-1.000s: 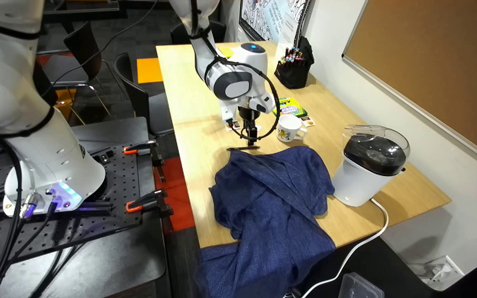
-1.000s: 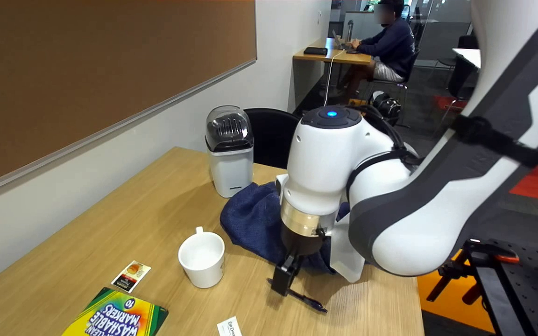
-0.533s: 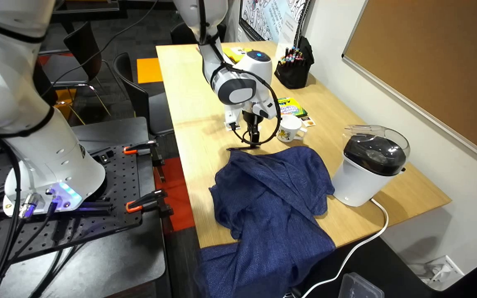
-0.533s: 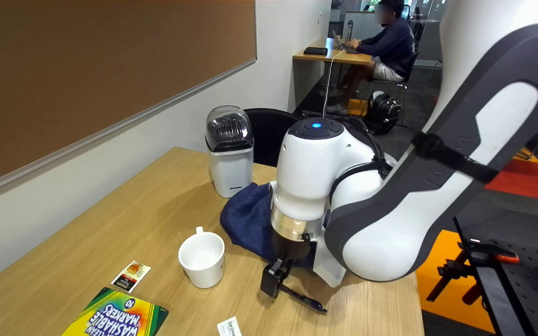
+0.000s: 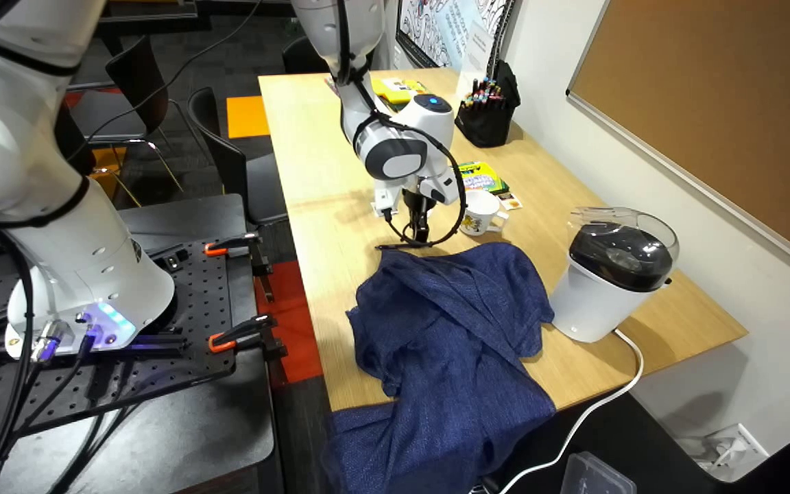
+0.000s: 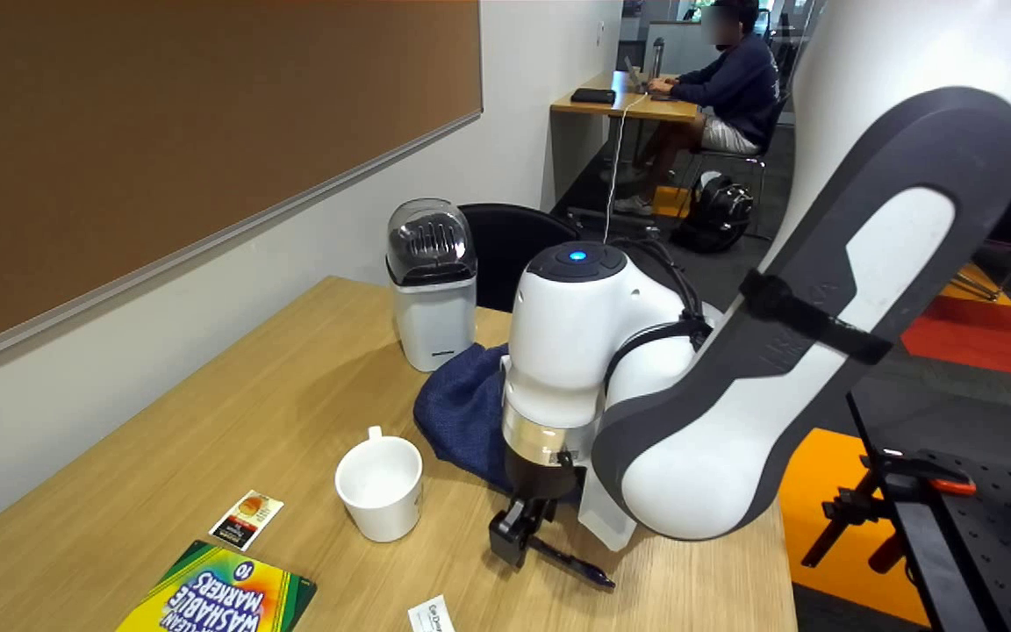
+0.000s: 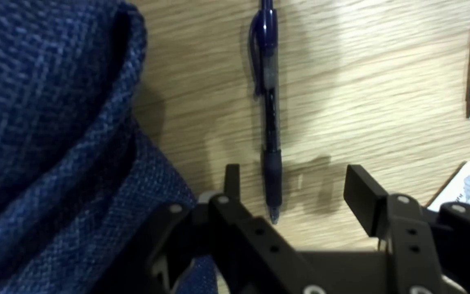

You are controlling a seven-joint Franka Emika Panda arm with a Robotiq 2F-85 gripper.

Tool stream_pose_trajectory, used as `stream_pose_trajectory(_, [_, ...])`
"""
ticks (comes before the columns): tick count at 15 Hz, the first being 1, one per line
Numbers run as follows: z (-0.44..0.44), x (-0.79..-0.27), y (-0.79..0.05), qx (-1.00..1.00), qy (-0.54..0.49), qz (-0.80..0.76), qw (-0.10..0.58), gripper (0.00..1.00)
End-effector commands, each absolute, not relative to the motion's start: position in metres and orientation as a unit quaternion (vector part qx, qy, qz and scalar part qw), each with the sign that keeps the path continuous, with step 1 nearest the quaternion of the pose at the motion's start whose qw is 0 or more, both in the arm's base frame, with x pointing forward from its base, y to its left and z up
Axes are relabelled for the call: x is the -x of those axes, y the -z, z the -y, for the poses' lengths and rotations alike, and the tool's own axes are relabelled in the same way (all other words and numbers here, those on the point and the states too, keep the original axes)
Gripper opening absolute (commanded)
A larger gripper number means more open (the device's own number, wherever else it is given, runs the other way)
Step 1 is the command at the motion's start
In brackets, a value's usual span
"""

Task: Put the pen into the mug.

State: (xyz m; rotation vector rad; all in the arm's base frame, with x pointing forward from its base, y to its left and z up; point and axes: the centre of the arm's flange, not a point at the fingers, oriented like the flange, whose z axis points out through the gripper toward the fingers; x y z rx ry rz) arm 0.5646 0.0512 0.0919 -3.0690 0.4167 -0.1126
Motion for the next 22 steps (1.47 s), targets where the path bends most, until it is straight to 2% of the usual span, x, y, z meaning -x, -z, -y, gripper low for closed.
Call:
stream_pose_trajectory(1, [-0.048,-0.572,-0.087,0.991,0.018,-0.129,0.033,0.63])
stream_pose_trajectory(3, [-0.047,-0.572,-0.085,0.992,0.01,-0.122,0.033,0.44])
stream_pose_trajectory(5, [-0.046,-0.572,-0.084,0.993,0.002,-0.117,0.031,0.31])
stream_pose_trajectory(8, [-0.046,-0.573,-0.083,0.993,-0.012,-0.116,0.03,0.05])
stream_pose_trajectory(9, [-0.046,-0.573,-0.083,0.993,-0.016,-0.114,0.029,0.0])
stream_pose_trajectory(15, [-0.042,-0.58,-0.083,0.993,-0.041,-0.107,0.028,0.0])
stream_pose_trajectory(17, [-0.042,-0.579,-0.081,0.993,-0.048,-0.104,0.028,0.28])
stream_pose_trajectory(20, [-0.041,-0.578,-0.079,0.993,-0.053,-0.104,0.028,0.49])
stream_pose_trajectory(22, [-0.042,-0.577,-0.074,0.993,-0.058,-0.102,0.029,0.51])
